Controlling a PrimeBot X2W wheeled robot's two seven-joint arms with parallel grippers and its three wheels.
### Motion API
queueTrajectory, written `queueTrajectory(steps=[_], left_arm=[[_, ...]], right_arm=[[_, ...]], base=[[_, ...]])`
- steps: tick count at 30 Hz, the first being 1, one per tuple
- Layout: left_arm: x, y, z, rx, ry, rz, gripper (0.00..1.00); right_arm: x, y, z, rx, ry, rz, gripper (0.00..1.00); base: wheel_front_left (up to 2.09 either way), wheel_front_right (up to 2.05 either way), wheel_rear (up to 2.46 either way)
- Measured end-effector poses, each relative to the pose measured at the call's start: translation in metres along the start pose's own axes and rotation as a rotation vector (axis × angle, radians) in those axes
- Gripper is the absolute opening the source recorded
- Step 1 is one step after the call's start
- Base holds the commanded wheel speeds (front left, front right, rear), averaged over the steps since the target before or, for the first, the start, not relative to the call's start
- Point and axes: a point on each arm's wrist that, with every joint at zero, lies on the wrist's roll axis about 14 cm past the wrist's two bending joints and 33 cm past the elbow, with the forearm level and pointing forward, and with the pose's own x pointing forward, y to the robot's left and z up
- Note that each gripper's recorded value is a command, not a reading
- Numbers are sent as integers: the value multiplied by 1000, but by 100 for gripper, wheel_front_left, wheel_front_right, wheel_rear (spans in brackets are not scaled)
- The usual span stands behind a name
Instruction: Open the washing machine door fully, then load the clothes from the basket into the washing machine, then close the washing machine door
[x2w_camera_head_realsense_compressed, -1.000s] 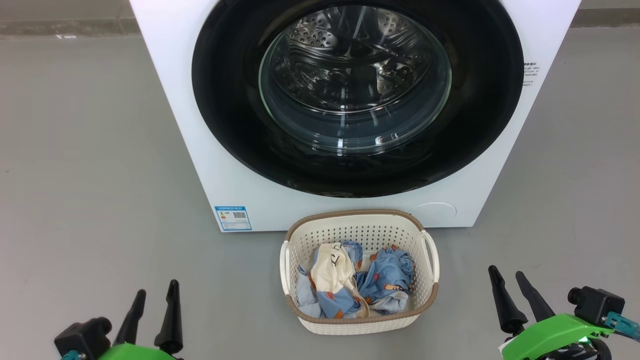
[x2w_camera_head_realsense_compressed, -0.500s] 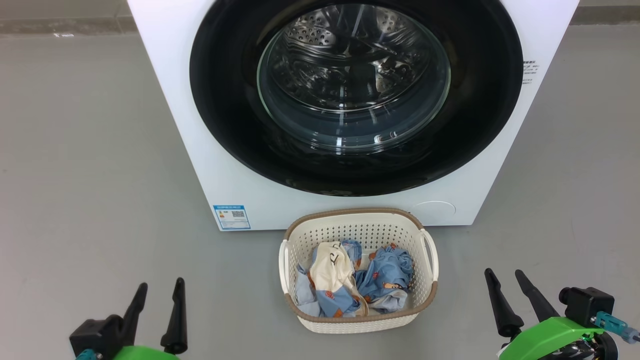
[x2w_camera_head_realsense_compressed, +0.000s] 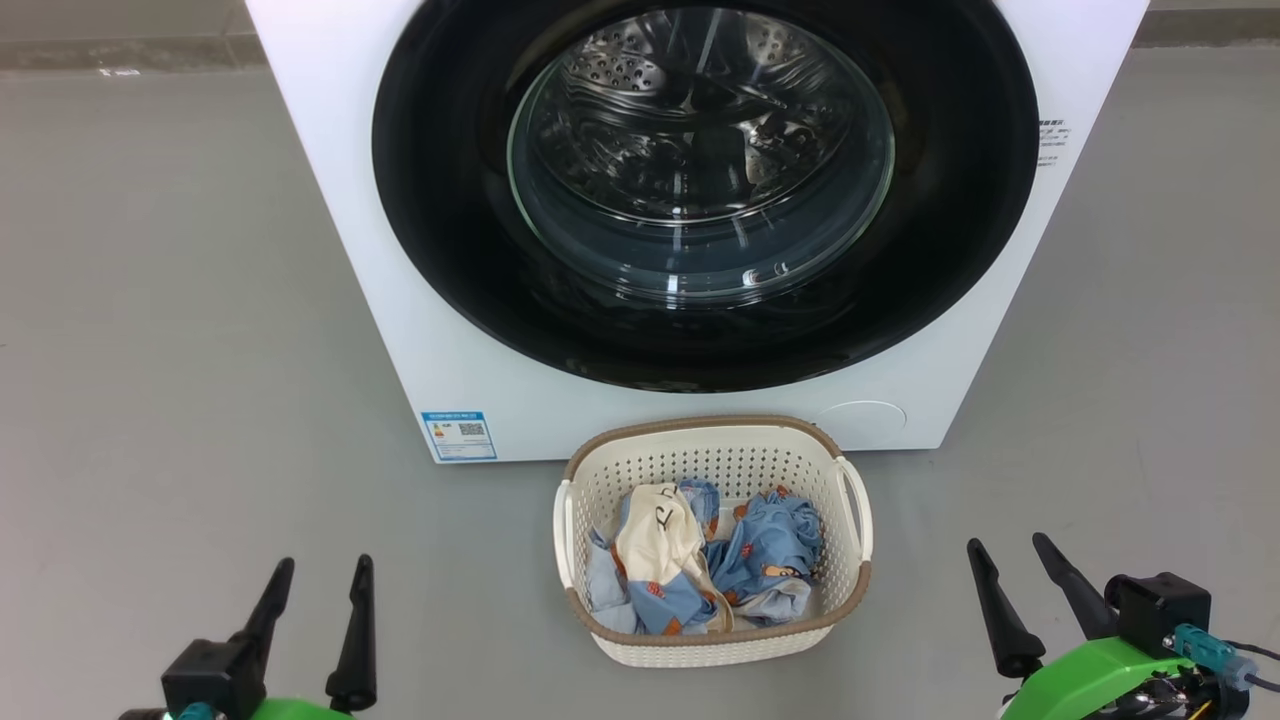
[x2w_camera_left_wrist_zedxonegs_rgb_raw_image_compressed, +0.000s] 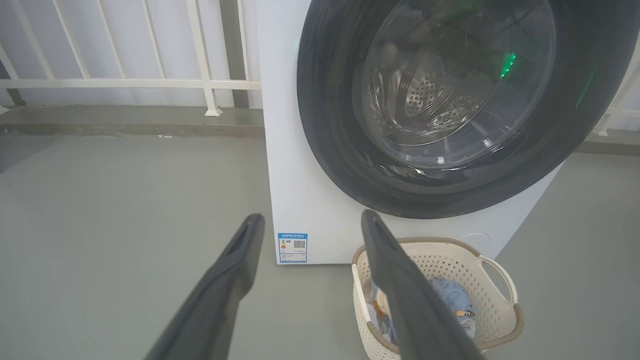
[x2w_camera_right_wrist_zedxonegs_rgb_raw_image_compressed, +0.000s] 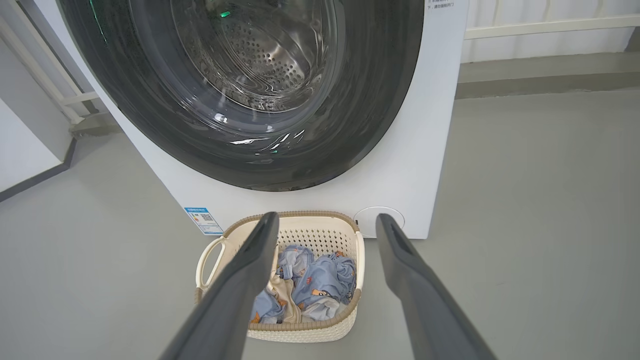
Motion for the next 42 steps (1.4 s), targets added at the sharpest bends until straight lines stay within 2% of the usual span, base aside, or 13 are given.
queueTrajectory(steps=[6,25,42], left_arm=[[0,-1,1,66,-5,-16,100],[-1,-1,-2,104,6,-23,100],[1,0,-5,108,14,-23,100]], right_arm=[[-1,0,2,-64,-11,10,100],[-2,-5,7,-72,-24,-6,100],[-1,-6,4,-68,-17,-9,100]], base=[[0,0,0],[7,7,-15],[101,101,-202]])
